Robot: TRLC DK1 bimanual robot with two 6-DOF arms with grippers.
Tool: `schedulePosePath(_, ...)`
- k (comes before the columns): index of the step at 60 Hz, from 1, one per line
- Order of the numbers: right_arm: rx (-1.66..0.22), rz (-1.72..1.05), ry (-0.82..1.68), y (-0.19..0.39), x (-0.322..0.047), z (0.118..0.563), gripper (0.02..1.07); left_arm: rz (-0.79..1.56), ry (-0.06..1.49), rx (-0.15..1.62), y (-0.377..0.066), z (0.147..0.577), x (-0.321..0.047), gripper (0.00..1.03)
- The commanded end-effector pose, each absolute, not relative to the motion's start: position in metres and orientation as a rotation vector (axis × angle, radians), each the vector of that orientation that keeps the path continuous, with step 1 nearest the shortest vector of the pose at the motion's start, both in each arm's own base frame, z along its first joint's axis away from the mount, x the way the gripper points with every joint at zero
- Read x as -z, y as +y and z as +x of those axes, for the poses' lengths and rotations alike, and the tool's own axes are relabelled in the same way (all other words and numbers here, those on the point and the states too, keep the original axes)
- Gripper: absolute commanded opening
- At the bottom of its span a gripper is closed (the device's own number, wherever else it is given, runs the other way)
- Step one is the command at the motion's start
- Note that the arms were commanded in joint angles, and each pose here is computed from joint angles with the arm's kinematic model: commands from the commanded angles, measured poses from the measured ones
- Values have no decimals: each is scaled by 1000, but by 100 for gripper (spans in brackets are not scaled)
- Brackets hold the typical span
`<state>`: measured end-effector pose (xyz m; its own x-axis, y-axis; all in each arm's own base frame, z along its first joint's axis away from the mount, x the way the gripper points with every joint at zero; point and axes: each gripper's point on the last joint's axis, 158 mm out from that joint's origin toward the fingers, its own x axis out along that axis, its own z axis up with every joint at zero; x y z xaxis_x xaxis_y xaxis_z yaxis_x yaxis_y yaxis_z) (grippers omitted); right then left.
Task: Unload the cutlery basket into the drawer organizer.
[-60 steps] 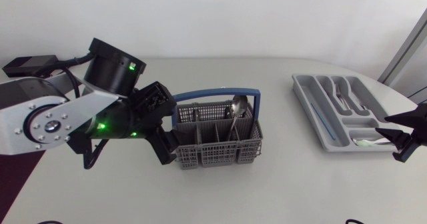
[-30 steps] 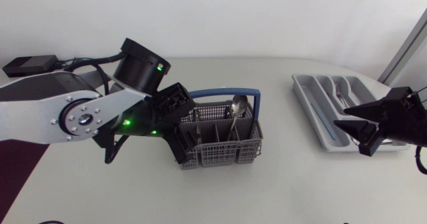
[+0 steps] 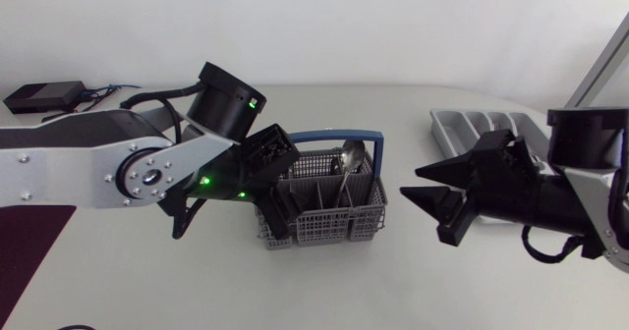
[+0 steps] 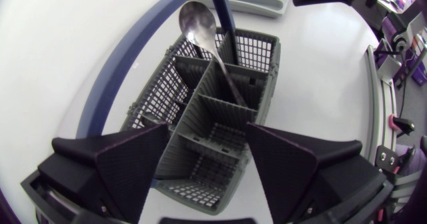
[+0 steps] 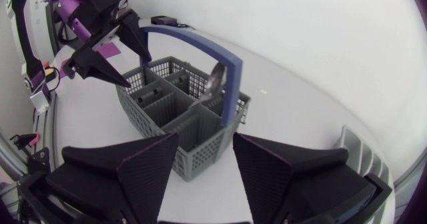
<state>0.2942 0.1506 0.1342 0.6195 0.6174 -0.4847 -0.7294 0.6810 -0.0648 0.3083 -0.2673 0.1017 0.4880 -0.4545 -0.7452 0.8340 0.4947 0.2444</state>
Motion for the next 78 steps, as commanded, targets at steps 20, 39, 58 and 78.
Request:
schedulePosePath(20,-800,-205,449,210,-113,296,63,619,649,868,-278,310,-101,81)
schedulePosePath(39,-717,-180,422,219,-107,325,55,619,644,868,-276,308,-92,81)
schedulePosePath(58,-648,-167,395,229,-109,341,55,619,648,866,-273,306,-85,81)
schedulePosePath(78,-516,-167,353,228,-117,364,55,617,647,863,-272,307,-84,81)
